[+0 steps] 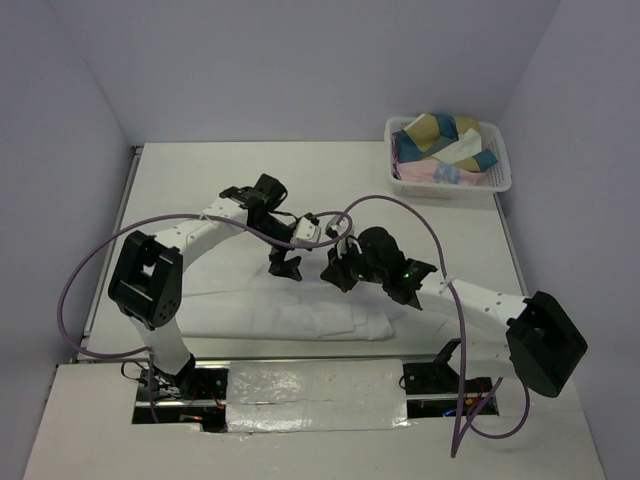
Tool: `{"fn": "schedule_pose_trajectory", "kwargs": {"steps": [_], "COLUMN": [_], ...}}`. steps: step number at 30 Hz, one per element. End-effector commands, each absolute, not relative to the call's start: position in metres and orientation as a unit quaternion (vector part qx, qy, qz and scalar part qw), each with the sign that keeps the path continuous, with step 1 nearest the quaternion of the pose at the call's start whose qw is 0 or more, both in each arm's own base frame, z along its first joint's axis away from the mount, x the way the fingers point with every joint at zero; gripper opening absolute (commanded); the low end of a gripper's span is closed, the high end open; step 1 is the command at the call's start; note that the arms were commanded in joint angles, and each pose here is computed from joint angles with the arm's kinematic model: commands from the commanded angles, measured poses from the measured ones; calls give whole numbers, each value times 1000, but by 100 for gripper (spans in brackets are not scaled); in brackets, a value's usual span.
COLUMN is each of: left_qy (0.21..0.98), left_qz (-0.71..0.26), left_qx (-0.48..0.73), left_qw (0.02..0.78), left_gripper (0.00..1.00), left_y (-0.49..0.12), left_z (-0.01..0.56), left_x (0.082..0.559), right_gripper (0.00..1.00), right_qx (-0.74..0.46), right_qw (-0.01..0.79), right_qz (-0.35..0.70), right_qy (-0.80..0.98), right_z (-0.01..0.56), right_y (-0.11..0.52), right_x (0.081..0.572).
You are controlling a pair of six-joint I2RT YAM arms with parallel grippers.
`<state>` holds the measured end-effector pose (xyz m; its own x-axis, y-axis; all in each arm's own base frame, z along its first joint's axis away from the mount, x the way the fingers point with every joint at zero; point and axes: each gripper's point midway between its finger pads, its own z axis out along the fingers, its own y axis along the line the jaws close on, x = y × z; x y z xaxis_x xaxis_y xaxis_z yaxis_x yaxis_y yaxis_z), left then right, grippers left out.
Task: Fold and stack the long sleeve shirts
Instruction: Fold the shirt
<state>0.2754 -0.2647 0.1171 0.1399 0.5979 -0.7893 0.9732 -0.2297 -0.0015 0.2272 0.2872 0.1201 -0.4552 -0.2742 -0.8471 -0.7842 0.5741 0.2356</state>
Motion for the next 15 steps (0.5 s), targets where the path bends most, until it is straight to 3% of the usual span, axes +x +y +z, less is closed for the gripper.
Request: {"fn": "schedule_pose_trajectory", "kwargs": {"steps": [1, 6, 10, 12, 15], "left_qy": [544, 558, 542, 540, 527], "left_qz": [-348, -345, -360, -361, -372], "left_qx": [693, 671, 687, 694, 707], "left_qw": [320, 345, 324, 311, 290], "left_gripper": [97, 96, 94, 88, 66], "left_y": [-290, -307, -312, -311, -307], "left_z": [142, 146, 135, 123, 114], "left_x": [283, 299, 284, 277, 263], "right_gripper": [0, 0, 0, 0, 0], "right_qx": [-348, -364, -362, -358, -354], "right_qw": [454, 446, 447, 453, 461], "right_qz": [336, 350, 355, 353, 353], "right_qy": [749, 739, 737, 736, 733], "right_z": [150, 146, 144, 146, 150], "right_y": [293, 293, 291, 290, 288], "right_x": [230, 220, 216, 217, 217]}}
